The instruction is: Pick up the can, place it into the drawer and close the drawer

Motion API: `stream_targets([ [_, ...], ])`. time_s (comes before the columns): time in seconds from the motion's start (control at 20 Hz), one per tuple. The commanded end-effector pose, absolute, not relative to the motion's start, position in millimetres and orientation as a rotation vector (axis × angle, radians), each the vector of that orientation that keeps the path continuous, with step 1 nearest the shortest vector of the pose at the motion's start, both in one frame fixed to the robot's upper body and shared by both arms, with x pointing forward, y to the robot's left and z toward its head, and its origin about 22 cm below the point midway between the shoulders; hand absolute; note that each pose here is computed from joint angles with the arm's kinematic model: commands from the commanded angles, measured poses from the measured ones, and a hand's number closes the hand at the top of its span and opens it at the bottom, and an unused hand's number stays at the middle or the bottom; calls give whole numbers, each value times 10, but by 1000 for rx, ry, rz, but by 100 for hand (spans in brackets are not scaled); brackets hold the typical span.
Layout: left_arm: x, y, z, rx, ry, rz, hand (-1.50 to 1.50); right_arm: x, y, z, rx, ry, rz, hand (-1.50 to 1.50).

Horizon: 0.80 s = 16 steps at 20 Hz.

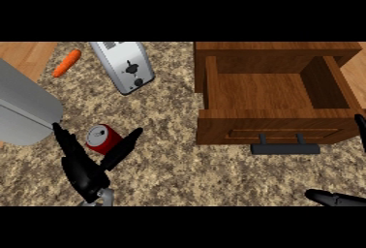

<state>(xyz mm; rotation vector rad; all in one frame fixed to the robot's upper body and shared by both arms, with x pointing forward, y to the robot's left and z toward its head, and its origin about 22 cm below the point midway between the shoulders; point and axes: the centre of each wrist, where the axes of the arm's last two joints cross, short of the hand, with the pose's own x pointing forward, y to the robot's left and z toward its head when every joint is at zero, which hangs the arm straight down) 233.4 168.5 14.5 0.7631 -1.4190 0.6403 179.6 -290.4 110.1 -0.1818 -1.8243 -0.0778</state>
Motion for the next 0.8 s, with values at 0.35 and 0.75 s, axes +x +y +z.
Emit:
stream_targets([
  [0.35,2349,1915,-418,818,-1339,725,-150,1670,-2943,1088,-189,-1833,-61,-150],
  [0.75,2235,1990,-825,789,-1318,746,-150,1736,-3102,1294,-210,-1838,-85,-150],
])
